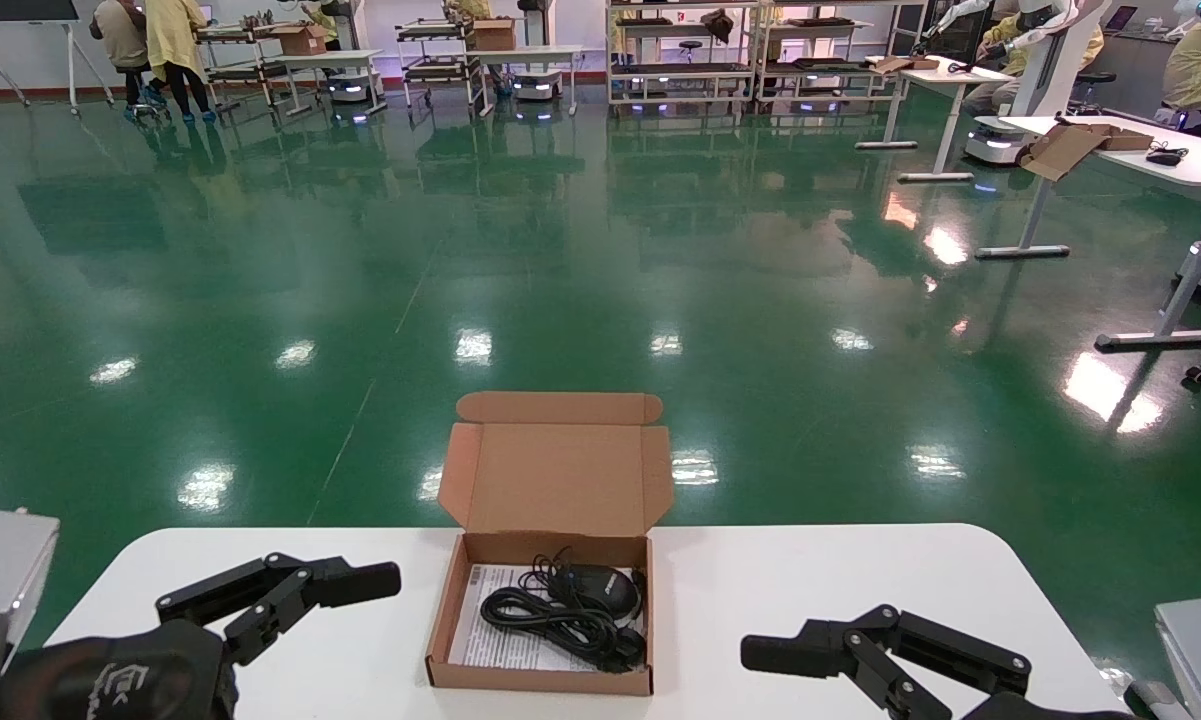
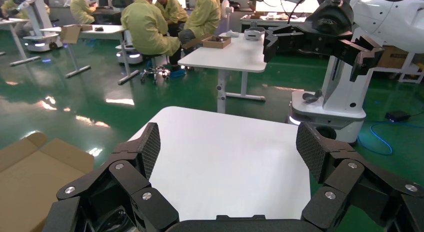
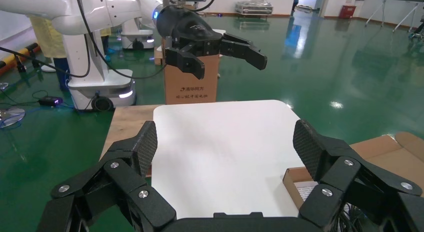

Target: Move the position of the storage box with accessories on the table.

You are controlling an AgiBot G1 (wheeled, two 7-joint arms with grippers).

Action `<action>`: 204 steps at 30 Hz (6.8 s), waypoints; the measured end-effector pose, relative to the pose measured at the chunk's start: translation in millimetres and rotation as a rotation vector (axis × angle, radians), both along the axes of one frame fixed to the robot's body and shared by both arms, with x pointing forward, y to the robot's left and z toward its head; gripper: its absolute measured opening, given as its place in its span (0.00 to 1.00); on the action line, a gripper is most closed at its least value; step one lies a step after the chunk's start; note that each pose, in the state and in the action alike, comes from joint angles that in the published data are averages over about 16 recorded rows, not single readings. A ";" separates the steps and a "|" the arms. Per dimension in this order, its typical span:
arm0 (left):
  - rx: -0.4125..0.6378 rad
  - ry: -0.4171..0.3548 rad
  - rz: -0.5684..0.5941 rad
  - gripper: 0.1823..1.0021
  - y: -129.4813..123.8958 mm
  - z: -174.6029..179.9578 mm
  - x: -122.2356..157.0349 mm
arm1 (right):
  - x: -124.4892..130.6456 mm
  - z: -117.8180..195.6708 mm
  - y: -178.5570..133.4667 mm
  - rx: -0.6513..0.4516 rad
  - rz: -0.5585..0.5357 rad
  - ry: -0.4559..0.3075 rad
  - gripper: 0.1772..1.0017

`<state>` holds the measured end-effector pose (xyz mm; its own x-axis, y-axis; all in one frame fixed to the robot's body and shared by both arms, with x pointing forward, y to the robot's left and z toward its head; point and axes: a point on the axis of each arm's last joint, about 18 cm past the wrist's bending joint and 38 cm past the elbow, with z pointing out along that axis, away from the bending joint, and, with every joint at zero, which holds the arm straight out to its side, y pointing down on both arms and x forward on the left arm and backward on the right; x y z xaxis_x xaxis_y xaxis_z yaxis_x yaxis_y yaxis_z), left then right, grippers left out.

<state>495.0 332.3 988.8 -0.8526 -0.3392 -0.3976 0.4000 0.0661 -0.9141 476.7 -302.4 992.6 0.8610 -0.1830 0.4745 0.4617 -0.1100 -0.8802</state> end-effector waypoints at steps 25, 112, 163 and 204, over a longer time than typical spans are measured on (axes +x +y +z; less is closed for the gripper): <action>0.000 0.000 0.000 1.00 0.0 0.0 0.0 | 50.5 34.2 23.1 -0.030 -0.118 0.146 1.00; 0.000 0.000 0.001 1.00 0.1 0.0 0.1 | 278.1 44.3 107.7 0.322 -0.852 0.889 1.00; 0.000 0.000 0.001 1.00 0.1 0.0 0.1 | 293.8 -77.6 137.3 0.256 -0.981 0.925 0.96; 0.000 0.000 0.001 1.00 0.1 0.0 0.1 | 295.6 -82.0 117.4 0.237 -1.006 0.931 0.09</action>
<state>495.0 332.5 988.8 -0.8525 -0.3397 -0.3973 0.3997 0.0661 -0.9142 772.2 -185.0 910.6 0.2921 -0.9002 -0.3230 -0.4854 0.1515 -0.8611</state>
